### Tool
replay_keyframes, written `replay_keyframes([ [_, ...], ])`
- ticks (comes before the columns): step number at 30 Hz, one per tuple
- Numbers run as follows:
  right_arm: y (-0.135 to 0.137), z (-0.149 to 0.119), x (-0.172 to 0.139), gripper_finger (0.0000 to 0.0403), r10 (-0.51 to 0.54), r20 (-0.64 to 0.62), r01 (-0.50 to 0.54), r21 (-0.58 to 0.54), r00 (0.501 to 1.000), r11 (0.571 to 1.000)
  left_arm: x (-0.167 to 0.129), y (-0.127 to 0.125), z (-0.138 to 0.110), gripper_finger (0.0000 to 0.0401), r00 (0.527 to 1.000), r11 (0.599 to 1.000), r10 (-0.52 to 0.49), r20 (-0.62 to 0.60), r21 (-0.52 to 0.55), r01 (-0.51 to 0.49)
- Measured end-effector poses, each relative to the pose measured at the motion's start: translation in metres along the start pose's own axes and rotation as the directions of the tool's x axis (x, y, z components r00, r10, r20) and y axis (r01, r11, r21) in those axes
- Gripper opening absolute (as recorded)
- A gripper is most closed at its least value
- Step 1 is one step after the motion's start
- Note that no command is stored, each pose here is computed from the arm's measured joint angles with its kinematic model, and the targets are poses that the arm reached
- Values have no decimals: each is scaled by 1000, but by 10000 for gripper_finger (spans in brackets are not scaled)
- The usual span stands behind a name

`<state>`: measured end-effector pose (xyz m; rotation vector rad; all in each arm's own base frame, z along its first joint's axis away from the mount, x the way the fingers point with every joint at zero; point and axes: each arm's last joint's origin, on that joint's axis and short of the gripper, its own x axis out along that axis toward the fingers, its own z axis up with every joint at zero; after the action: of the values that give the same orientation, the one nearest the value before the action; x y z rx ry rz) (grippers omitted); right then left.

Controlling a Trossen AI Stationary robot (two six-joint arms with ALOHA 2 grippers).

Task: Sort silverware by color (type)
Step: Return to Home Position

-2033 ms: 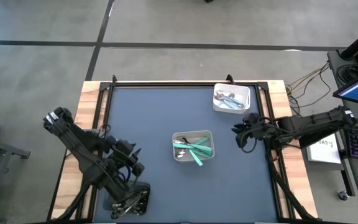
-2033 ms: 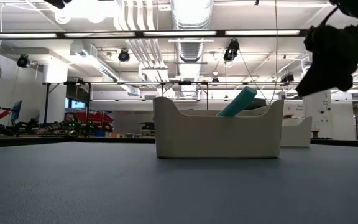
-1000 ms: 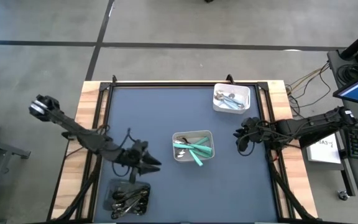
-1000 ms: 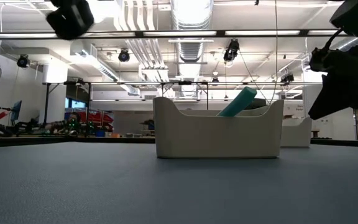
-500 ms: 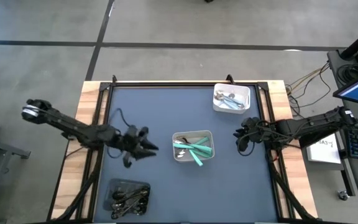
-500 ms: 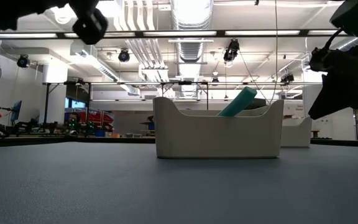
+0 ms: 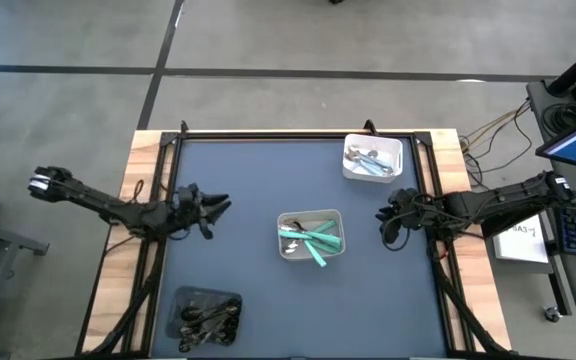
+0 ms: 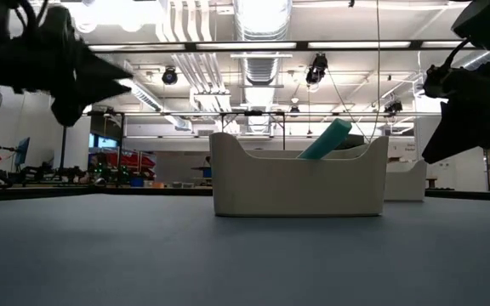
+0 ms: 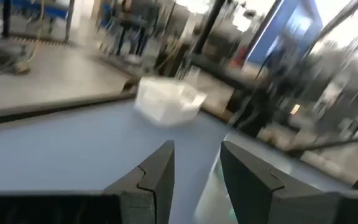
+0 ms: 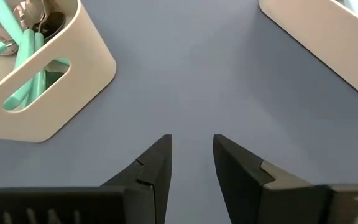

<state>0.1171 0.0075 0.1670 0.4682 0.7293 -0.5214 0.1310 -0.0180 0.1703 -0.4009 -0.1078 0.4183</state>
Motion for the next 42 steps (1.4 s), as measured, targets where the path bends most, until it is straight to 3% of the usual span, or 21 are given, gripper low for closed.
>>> replay_keyframes([
  [4, 0, 0, 0, 109, -1, 0, 1, 0, 1000, 1000, -6, 8, -6, 114, 993, 995, 53, -102, 95, -44],
  [8, 0, 0, 0, 109, 0, 0, 0, 0, 1000, 1000, -13, 16, -8, 114, 991, 993, 62, -117, 110, -49],
  [21, 0, 0, 0, 109, -1, 0, 1, 0, 1000, 1000, -19, 15, 5, 114, 998, 998, 34, -61, 53, -30],
  [42, 0, 0, 0, 109, 0, 0, 0, 0, 1000, 1000, -16, 14, 3, 114, 995, 996, 47, -86, 79, -40],
])
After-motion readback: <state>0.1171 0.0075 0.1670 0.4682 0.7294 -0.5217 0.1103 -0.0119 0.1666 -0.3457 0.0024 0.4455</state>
